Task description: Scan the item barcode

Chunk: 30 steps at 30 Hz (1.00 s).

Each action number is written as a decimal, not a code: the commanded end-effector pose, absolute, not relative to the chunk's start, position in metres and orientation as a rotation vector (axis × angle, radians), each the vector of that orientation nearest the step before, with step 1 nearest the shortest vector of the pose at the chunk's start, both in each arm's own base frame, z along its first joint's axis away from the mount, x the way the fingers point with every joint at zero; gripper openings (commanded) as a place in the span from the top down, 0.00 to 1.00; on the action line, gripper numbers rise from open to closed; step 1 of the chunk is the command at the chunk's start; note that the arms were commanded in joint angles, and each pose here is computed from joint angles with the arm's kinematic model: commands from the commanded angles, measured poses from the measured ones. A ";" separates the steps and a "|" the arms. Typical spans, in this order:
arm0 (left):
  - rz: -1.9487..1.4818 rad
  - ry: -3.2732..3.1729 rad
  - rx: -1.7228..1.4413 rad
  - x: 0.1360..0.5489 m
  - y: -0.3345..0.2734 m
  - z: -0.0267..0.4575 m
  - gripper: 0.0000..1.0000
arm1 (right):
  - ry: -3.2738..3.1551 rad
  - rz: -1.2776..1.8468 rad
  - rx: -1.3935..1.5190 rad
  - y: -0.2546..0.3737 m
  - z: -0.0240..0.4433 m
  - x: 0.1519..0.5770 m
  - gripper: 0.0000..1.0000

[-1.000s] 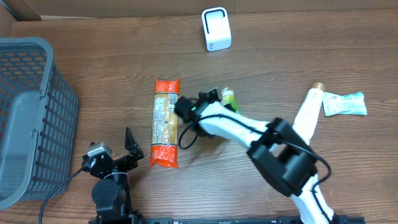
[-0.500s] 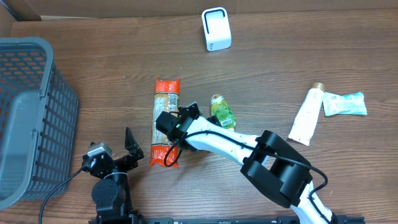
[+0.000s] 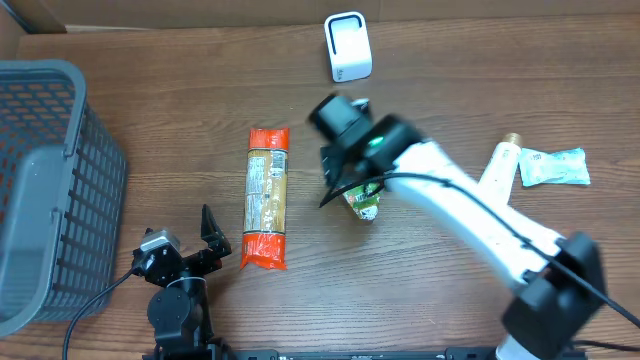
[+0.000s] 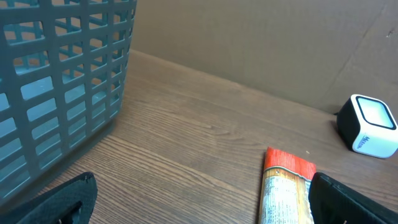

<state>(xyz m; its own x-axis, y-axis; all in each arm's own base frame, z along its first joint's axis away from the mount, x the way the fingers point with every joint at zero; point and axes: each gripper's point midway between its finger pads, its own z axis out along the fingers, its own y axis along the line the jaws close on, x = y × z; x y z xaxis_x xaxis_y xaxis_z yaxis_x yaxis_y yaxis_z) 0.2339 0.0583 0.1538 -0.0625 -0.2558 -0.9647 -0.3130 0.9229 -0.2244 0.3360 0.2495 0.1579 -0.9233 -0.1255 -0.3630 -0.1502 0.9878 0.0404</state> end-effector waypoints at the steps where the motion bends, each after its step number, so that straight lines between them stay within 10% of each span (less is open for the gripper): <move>1: 0.068 1.643 -0.433 0.233 0.059 0.156 0.00 | 2.819 0.245 -0.196 0.239 0.166 0.339 0.22; 30: 0.068 1.643 -0.433 0.233 0.059 0.156 0.00 | 2.923 0.502 -0.218 0.164 0.149 0.358 0.14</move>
